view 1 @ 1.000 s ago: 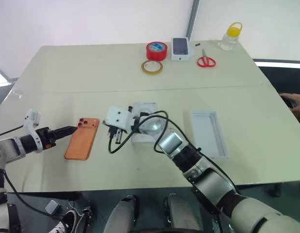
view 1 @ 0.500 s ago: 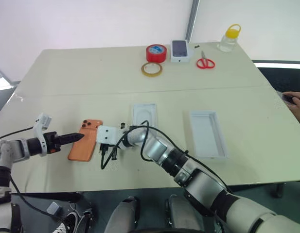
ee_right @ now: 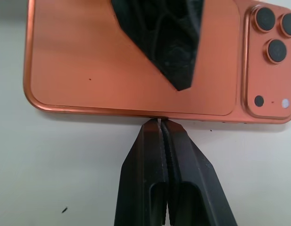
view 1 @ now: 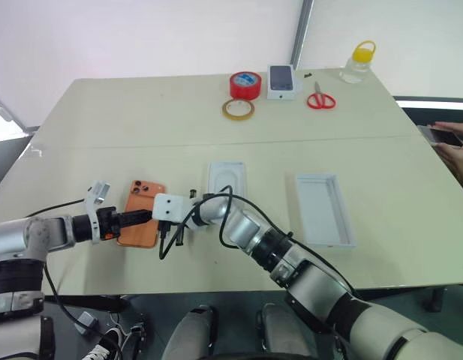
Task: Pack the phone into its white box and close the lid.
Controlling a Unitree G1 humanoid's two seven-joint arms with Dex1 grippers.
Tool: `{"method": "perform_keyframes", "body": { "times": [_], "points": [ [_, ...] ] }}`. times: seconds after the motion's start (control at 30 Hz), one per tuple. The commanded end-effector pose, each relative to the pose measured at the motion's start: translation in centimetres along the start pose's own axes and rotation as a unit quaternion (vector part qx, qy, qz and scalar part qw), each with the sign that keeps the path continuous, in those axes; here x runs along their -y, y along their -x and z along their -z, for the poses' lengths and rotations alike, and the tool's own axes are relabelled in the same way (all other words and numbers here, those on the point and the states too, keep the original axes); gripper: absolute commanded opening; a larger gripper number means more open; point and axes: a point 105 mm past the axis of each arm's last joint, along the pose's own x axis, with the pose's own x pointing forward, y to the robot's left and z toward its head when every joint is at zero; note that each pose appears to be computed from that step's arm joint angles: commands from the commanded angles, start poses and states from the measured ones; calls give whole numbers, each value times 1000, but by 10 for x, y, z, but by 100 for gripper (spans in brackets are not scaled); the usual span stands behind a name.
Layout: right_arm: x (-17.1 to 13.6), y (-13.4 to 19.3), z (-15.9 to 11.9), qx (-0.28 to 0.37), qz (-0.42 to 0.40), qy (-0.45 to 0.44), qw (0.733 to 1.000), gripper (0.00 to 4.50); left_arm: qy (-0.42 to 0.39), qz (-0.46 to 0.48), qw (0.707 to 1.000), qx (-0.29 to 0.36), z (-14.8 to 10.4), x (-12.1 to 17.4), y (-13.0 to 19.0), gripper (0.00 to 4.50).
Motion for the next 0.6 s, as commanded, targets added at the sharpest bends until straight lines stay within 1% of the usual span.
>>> {"method": "perform_keyframes", "body": {
  "times": [0.03,0.1,0.17,0.23,0.37,0.4,0.43,0.47,0.5,0.6],
  "points": [
    [-3,1,1,-1,-3,10,1000,10,39,-36,999,4,5,-18,6,327],
    [-1,2,2,-1,2,4,1000,10,45,-34,998,5,6,-17,10,327],
    [-1,2,2,-1,4,7,1000,0,49,-29,998,3,10,-16,13,274],
    [-1,2,2,-1,2,6,1000,0,53,-27,998,3,12,-16,14,274],
    [-1,3,2,2,2,6,1000,0,68,-37,997,25,8,-22,16,274],
    [-1,2,2,1,2,8,1000,0,69,-38,997,25,8,-22,15,250],
    [-2,2,2,0,2,10,1000,0,69,-38,997,25,8,-22,15,212],
    [-2,2,2,0,0,8,1000,0,69,-37,997,24,8,-22,15,195],
    [-2,3,3,-1,-1,8,1000,0,70,-31,997,24,8,-20,14,142],
    [-3,3,5,-2,-1,4,1000,0,75,-27,996,25,9,-20,13,142]
  ]
}}
